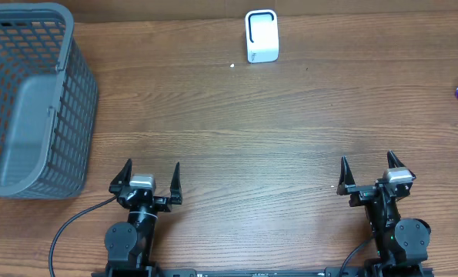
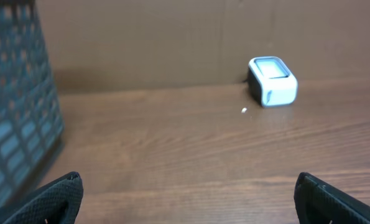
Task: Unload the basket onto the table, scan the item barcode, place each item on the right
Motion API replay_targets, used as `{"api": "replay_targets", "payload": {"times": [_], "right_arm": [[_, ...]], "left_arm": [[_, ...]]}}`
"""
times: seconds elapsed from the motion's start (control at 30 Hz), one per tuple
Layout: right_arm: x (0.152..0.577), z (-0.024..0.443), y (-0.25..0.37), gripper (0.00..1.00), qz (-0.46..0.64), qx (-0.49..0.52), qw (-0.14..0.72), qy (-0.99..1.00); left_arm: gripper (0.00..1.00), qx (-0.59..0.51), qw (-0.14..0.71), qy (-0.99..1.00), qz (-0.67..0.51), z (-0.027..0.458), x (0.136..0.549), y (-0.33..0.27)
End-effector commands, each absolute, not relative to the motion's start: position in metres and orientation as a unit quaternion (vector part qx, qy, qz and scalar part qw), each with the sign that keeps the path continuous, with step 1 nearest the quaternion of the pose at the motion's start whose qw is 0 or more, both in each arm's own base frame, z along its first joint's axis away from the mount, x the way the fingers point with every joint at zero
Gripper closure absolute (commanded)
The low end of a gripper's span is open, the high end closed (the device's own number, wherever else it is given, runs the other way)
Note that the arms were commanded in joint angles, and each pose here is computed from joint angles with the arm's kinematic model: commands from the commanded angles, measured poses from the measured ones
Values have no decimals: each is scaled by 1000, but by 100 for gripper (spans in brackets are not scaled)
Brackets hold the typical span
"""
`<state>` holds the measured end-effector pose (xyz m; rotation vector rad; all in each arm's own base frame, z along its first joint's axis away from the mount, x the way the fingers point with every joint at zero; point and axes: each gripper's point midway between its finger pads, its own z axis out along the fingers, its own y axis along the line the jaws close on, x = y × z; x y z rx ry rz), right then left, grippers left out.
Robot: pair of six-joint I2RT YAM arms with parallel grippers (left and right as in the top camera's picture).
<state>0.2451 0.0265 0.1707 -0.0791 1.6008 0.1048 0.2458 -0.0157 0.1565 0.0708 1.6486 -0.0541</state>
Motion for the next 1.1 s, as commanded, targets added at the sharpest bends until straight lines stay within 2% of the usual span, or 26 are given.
{"api": "replay_targets", "payload": {"times": [0.0, 1.07], "right_arm": [[245, 170, 24, 0, 42, -32, 698, 715], [245, 170, 24, 0, 42, -32, 698, 715]], "left_arm": [[0, -13, 679, 734, -20, 156, 246, -4], [0, -4, 679, 734, 18, 156, 246, 4]]}}
